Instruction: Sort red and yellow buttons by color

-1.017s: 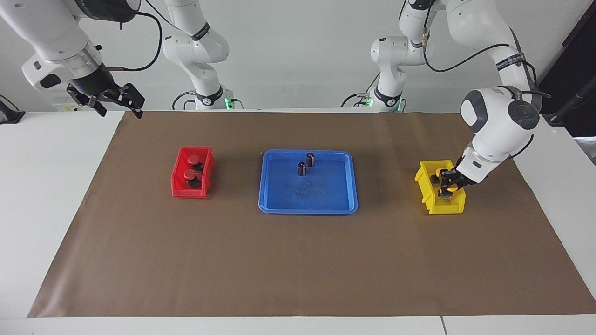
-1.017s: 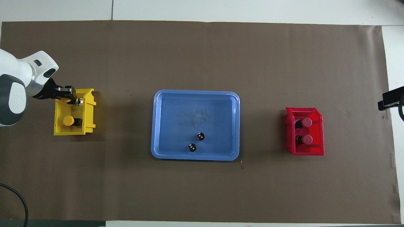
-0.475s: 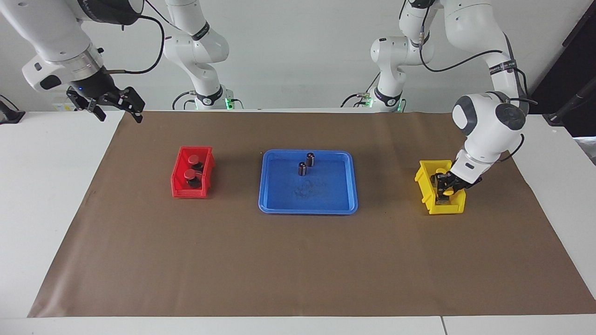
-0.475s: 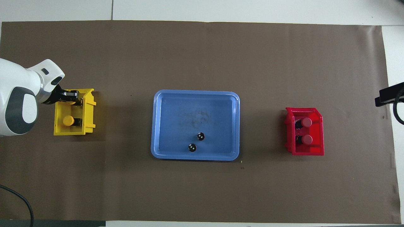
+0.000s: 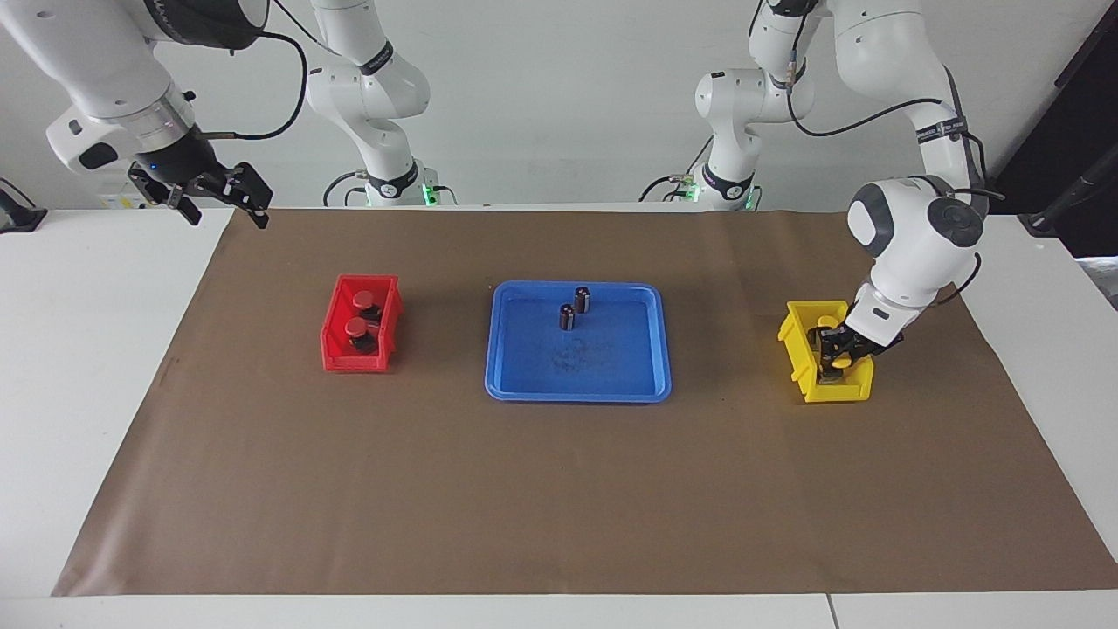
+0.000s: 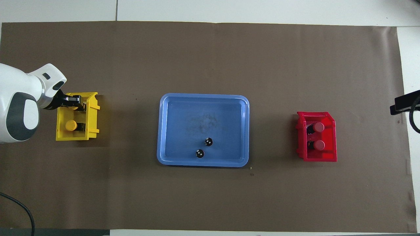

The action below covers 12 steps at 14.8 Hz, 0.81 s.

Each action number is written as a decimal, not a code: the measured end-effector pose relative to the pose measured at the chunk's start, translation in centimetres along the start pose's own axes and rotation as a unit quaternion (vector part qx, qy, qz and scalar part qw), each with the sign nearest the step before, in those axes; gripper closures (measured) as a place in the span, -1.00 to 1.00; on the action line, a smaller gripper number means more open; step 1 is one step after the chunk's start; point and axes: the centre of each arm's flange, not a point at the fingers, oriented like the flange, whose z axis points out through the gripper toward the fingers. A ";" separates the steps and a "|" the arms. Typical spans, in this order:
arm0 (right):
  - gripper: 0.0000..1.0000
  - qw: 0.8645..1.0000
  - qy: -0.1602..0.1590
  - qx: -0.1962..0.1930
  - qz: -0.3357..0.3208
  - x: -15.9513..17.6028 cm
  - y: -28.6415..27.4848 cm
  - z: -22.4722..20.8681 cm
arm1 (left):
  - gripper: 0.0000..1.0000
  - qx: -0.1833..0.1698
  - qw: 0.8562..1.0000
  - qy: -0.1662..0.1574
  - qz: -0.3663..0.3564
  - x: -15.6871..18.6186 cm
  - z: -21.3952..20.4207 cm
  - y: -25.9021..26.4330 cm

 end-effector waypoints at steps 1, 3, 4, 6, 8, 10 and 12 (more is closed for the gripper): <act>-1.00 1.000 0.000 -0.001 -0.005 0.0 -0.6 0.0 | 0.11 0.000 1.000 0.000 0.000 0.0 0.0 0.0; -1.00 1.000 -0.001 -0.001 -0.013 0.0 -1.4 0.1 | -0.06 0.000 1.000 0.000 0.000 0.0 0.0 0.0; -1.00 1.000 -0.001 -0.002 -0.014 0.0 -1.5 0.1 | -0.06 0.000 1.000 0.000 0.000 0.0 -0.1 0.0; -1.00 1.000 -0.001 -0.001 -0.014 0.0 -1.5 0.1 | -0.13 0.000 1.000 -0.002 0.000 0.2 -0.6 0.0; -1.00 1.000 -0.001 -0.001 -0.013 0.0 -1.4 0.1 | -0.16 -0.001 1.000 -0.008 0.001 0.7 -2.0 0.0; -1.00 1.000 -0.001 -0.001 -0.013 0.0 -1.4 0.1 | -0.21 -0.002 1.000 -0.017 0.001 1.3 -4.0 0.0; -1.00 1.000 -0.001 -0.001 -0.013 0.0 -1.4 0.1 | -0.40 -0.004 1.000 -0.024 0.006 2.0 -6.9 0.5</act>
